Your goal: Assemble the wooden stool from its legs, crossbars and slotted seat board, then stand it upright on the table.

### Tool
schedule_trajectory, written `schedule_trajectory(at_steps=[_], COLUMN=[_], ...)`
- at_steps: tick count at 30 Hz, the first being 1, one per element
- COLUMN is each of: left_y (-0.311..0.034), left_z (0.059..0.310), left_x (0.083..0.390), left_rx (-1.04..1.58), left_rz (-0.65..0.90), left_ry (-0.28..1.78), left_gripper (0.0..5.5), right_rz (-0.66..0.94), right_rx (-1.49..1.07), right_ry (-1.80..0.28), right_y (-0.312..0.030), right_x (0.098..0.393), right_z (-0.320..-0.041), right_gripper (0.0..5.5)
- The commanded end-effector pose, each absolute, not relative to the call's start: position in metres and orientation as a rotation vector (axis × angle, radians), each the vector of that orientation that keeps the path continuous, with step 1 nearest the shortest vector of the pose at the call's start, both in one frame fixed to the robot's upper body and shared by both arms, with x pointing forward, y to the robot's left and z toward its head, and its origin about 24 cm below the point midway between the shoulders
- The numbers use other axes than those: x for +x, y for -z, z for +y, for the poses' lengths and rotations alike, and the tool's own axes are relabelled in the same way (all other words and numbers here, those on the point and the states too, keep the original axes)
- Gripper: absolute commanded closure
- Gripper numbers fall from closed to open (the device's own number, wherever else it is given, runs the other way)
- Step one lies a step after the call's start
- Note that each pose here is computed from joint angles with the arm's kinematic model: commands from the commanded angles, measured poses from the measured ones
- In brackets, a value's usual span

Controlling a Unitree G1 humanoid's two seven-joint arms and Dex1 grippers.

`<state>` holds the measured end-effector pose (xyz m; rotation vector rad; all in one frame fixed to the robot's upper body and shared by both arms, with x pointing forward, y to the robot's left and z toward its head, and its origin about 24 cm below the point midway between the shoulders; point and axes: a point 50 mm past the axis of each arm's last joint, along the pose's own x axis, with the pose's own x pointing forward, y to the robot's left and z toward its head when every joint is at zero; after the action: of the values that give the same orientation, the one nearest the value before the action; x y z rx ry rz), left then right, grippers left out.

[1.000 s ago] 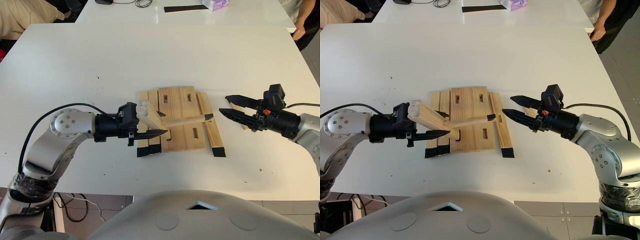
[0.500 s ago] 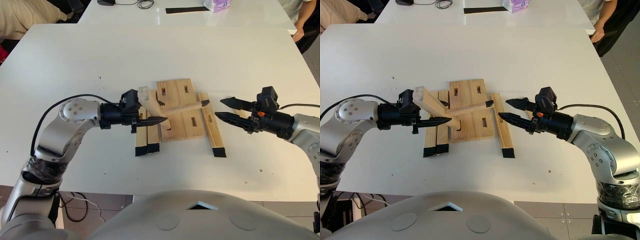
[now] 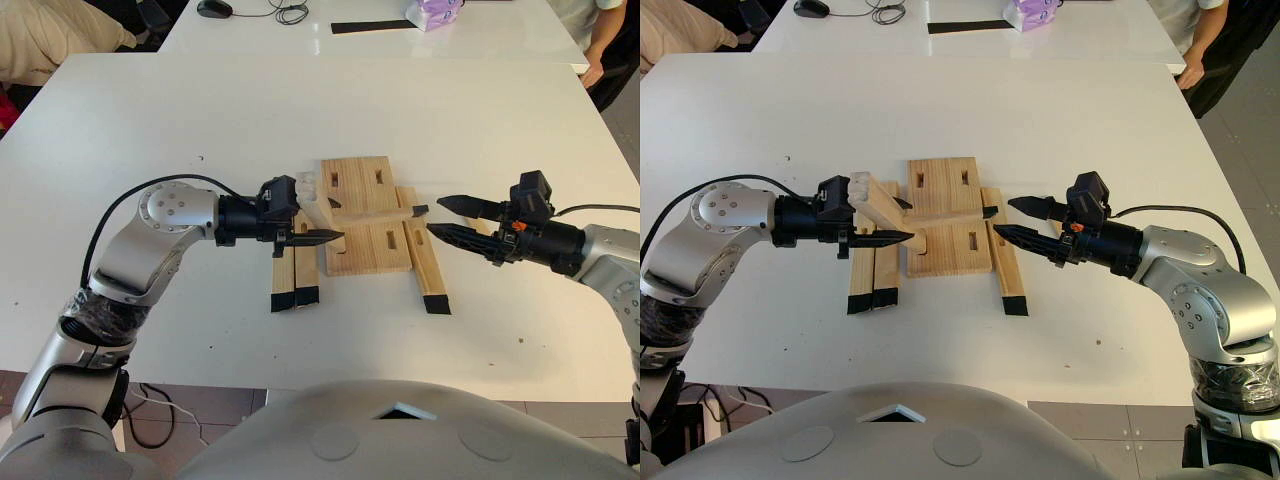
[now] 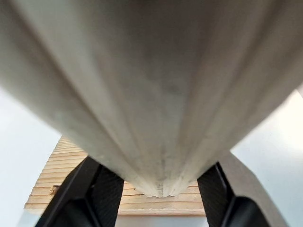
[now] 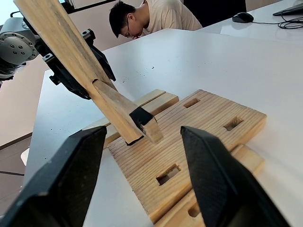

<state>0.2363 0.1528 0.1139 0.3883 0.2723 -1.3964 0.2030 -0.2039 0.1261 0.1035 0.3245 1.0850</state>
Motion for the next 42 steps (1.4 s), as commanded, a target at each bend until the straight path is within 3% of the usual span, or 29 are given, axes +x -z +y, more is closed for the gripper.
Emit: schedule_trajectory(at_steps=[1,5,11,16,21,33,42], left_y=[-0.081,-0.079,-0.085,-0.076,-0.070,-0.068,-0.047], left_z=[0.170,0.182,0.194,0.193,0.187,0.228,0.239], left_x=[0.228,0.227,0.207,0.174,0.159,0.171,0.183], left_rx=[0.332,0.314,0.278,0.236,0.201,0.303,0.202], left_rz=[0.507,0.534,0.549,0.622,0.687,0.812,0.876], left_ry=[1.317,1.231,1.086,0.798,0.656,0.554,0.487], left_gripper=[2.73,2.00,2.00,2.00,2.00,2.00,2.00], right_rz=[0.321,0.316,0.312,0.310,0.307,0.296,0.297], right_rx=[0.087,0.094,0.093,0.093,0.096,0.106,0.109], right_ry=[-1.076,-1.062,-1.028,-0.933,-0.869,-0.843,-0.833], right_y=[-0.128,-0.130,-0.131,-0.132,-0.133,-0.129,-0.126], right_x=[0.203,0.204,0.196,0.185,0.176,0.171,0.171], right_z=[-0.205,-0.208,-0.211,-0.226,-0.234,-0.227,-0.222], right_gripper=[2.60,2.60,2.60,2.60,2.60,2.60,2.60])
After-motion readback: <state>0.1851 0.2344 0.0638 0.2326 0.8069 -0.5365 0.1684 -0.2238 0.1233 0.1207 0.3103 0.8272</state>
